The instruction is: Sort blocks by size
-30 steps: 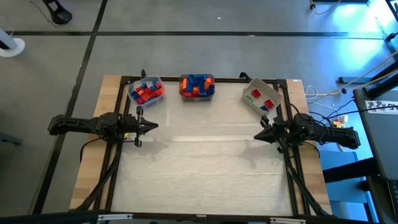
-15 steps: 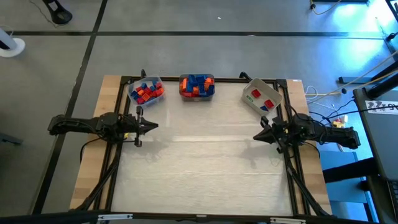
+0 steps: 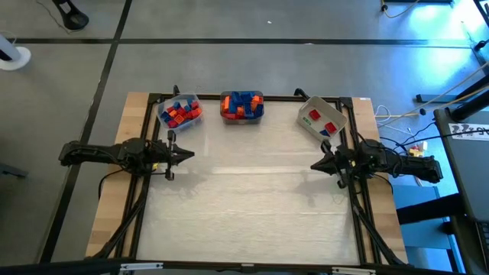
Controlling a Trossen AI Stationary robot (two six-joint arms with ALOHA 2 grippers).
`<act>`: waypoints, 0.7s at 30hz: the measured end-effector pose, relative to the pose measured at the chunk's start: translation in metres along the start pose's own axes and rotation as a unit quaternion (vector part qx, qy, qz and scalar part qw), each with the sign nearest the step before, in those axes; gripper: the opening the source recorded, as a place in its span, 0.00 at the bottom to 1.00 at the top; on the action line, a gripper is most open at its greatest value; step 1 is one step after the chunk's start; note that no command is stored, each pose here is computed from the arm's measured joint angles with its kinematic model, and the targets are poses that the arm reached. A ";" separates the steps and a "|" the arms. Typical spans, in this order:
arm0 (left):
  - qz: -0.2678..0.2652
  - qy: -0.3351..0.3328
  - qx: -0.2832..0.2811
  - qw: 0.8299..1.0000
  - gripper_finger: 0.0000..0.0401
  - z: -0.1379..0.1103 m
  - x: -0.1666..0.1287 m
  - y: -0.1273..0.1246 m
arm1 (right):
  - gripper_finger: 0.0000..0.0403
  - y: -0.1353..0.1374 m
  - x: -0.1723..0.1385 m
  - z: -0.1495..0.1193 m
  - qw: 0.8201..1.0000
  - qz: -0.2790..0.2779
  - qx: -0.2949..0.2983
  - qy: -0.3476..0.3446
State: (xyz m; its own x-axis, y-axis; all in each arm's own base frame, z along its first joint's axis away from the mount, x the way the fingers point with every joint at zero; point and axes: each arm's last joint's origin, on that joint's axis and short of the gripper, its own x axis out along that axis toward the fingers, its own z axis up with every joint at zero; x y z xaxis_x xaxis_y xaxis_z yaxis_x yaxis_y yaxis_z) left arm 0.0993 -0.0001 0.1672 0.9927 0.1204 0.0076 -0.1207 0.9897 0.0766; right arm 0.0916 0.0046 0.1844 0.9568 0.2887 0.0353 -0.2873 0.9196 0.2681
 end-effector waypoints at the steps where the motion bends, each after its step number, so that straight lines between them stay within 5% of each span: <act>1: 0.000 0.000 0.000 1.000 0.02 0.000 0.000 0.000 | 0.02 -0.001 0.000 0.000 1.000 -0.009 -0.025 -0.002; 9: 0.000 0.000 0.000 1.000 0.02 0.000 0.000 0.000 | 0.02 -0.016 0.002 -0.011 0.978 -0.186 -0.091 -0.028; 21: 0.000 0.000 0.000 1.000 0.02 0.000 0.000 0.000 | 0.02 -0.015 0.002 -0.012 0.977 -0.169 -0.128 -0.017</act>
State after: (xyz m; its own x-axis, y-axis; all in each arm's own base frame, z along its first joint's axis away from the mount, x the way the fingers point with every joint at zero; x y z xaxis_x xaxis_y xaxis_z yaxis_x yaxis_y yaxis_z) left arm 0.0993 -0.0001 0.1672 0.9927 0.1205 0.0073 -0.1207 0.9897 0.0767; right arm 0.0977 -0.0055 0.1690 0.9986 -0.0484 0.0193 0.0480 0.9987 0.0194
